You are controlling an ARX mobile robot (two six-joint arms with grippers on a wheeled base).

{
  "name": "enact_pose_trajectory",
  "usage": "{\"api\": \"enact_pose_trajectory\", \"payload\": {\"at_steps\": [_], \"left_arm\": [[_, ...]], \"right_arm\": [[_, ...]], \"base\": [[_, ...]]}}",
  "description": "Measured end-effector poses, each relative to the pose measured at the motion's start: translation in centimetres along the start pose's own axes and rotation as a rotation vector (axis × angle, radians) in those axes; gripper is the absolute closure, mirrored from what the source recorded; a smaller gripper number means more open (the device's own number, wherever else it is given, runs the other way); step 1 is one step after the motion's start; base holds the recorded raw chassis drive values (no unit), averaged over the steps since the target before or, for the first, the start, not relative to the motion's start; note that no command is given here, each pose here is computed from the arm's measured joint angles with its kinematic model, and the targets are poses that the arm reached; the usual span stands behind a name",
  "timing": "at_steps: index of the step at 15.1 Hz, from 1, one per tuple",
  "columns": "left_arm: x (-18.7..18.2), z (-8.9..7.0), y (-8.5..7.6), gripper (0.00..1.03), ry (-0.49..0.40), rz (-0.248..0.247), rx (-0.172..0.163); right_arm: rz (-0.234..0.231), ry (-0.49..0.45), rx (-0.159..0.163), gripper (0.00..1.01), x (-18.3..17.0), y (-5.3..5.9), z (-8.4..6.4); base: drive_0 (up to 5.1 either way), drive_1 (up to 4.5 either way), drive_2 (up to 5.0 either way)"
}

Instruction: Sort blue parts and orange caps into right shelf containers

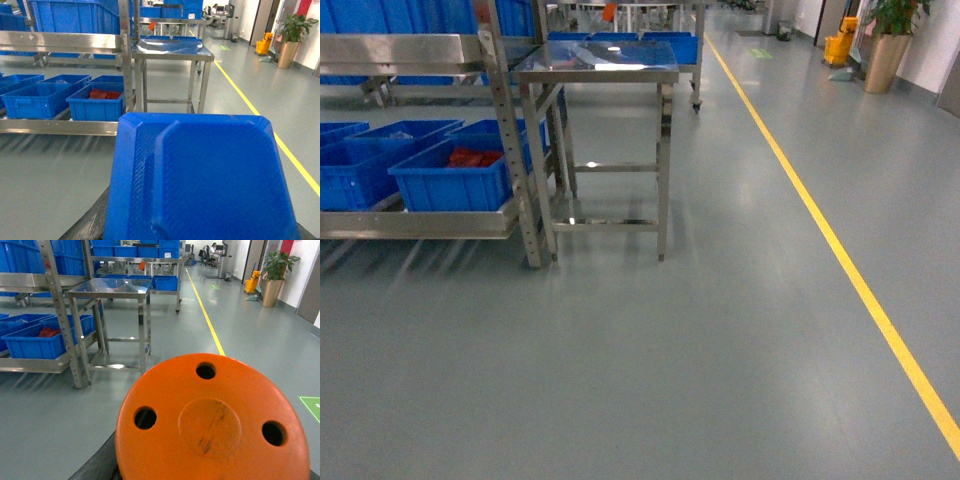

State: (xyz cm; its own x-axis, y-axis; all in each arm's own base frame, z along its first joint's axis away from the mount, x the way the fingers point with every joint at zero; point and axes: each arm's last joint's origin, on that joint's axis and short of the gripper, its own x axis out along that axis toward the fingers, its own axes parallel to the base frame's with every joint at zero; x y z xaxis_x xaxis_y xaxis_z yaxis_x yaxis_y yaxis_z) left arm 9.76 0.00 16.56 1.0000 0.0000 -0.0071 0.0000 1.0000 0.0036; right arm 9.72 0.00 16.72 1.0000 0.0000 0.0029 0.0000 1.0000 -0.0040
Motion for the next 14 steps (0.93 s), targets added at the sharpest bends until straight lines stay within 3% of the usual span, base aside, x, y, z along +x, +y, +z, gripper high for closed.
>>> {"api": "enact_pose_trajectory", "payload": {"at_steps": [14], "left_arm": [[0.00,0.02,0.00,0.60,-0.002,0.000,0.000]], "right_arm": [[0.000,0.001,0.000,0.56,0.00,0.00,-0.01]], "base": [[0.0,4.33,-4.3]]}}
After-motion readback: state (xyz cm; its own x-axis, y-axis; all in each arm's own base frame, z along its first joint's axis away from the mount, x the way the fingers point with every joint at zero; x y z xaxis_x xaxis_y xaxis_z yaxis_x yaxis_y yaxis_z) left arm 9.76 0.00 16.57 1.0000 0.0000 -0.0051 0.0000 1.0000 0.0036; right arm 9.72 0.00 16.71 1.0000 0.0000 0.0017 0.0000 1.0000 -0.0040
